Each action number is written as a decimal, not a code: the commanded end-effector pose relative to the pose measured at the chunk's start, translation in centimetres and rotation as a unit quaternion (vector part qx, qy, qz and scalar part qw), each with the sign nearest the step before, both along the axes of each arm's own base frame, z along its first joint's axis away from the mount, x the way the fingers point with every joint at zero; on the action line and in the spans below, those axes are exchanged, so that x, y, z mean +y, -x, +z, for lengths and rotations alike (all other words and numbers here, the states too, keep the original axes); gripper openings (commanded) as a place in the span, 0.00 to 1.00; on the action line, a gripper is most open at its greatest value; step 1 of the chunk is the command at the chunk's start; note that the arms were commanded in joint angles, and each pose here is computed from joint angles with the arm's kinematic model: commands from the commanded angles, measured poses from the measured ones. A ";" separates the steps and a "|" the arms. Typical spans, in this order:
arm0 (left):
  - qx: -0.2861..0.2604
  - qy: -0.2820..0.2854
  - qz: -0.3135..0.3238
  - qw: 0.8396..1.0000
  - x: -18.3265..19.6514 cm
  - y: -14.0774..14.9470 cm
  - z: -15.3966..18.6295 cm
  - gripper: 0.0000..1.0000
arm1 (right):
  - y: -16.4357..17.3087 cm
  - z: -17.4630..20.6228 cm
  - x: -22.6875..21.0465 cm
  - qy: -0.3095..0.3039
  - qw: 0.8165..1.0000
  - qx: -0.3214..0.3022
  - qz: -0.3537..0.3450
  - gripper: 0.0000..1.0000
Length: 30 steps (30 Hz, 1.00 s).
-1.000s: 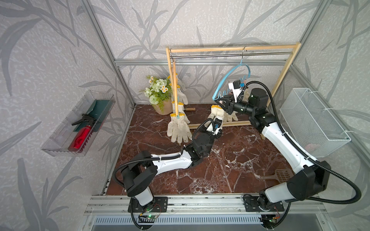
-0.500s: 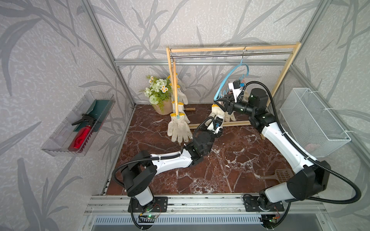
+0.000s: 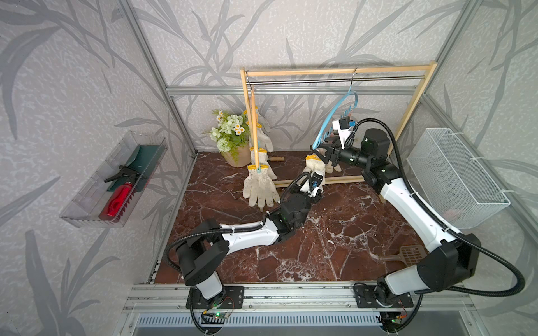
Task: Clip the gloves onto a hanger to dry
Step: Clamp the glove onto the hanger.
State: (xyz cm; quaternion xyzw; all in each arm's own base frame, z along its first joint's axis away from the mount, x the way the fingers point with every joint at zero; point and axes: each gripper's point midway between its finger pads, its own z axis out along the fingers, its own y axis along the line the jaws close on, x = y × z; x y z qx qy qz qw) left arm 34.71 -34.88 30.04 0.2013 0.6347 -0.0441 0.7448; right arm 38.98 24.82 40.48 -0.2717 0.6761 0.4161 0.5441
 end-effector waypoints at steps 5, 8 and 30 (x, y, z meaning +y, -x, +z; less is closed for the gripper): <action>0.017 0.025 -0.007 1.000 0.9 0.6 0.6 0.49 | 0.7 1.1 -0.7 -0.009 1.000 -0.020 -0.009 0.63; 0.049 0.032 -0.013 0.998 1.5 1.1 0.2 0.59 | 1.0 0.7 -1.3 -0.009 0.999 -0.021 -0.024 0.65; 0.264 0.002 0.166 0.950 20.2 8.3 -7.0 0.89 | 4.6 -14.4 -13.5 0.079 0.949 0.042 -0.302 0.92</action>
